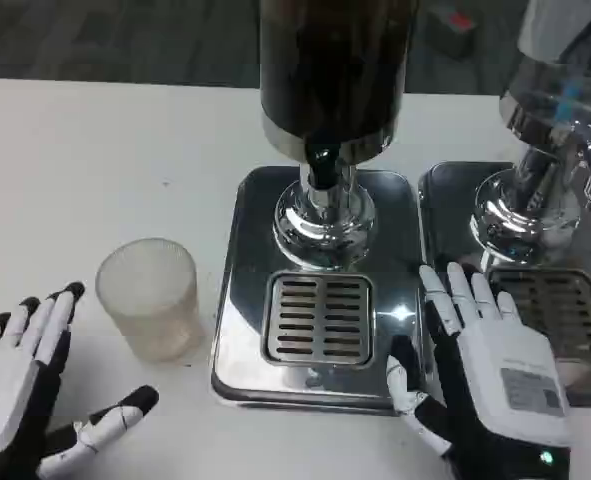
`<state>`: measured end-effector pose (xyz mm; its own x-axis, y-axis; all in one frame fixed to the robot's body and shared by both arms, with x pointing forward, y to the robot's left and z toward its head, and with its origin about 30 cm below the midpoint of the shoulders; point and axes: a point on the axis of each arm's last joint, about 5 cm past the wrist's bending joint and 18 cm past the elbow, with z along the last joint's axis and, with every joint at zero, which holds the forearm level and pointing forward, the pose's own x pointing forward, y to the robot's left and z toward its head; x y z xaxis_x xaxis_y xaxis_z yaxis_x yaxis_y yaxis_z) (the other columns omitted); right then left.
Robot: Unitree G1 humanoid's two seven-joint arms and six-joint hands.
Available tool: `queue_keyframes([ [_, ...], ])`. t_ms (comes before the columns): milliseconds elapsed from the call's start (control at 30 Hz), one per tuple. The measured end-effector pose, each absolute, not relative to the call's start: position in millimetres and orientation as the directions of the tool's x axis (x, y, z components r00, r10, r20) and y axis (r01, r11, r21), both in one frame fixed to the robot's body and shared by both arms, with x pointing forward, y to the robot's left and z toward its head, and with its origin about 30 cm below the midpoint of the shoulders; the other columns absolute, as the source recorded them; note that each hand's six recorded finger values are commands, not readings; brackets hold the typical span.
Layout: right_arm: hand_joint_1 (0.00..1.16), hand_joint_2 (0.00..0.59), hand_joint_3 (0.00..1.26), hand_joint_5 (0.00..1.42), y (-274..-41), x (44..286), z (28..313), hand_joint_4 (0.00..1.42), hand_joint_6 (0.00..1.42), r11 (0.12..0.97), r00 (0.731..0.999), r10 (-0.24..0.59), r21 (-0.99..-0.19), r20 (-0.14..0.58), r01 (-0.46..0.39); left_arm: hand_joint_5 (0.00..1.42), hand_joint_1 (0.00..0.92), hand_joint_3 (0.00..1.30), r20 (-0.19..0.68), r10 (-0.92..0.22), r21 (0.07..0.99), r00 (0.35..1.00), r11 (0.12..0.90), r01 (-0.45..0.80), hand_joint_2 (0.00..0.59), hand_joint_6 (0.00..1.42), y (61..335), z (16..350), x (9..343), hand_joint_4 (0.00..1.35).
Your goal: Grasp the cup under the faucet to collect the drink, then remove the cup.
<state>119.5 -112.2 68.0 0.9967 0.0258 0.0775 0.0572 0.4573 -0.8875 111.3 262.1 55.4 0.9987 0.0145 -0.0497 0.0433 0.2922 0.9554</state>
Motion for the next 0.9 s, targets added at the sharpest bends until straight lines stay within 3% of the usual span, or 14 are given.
queue_keyframes([
  [733,0.38,0.584,0.09,0.0,-111.6,119.7,68.0,0.01,0.02,0.461,0.997,0.026,-0.886,0.076,0.056,0.0,0.0,0.0,-0.047,0.021,0.953,0.999,0.302,0.038,0.123,0.0,261.9,55.4,111.3,0.0],
  [900,0.38,0.586,0.09,0.0,-111.7,119.8,68.0,0.01,0.02,0.461,0.997,0.029,-0.886,0.07,0.049,0.0,0.0,0.0,-0.013,0.055,0.945,0.998,0.326,-0.006,0.091,0.0,264.6,58.5,112.0,0.0],
])
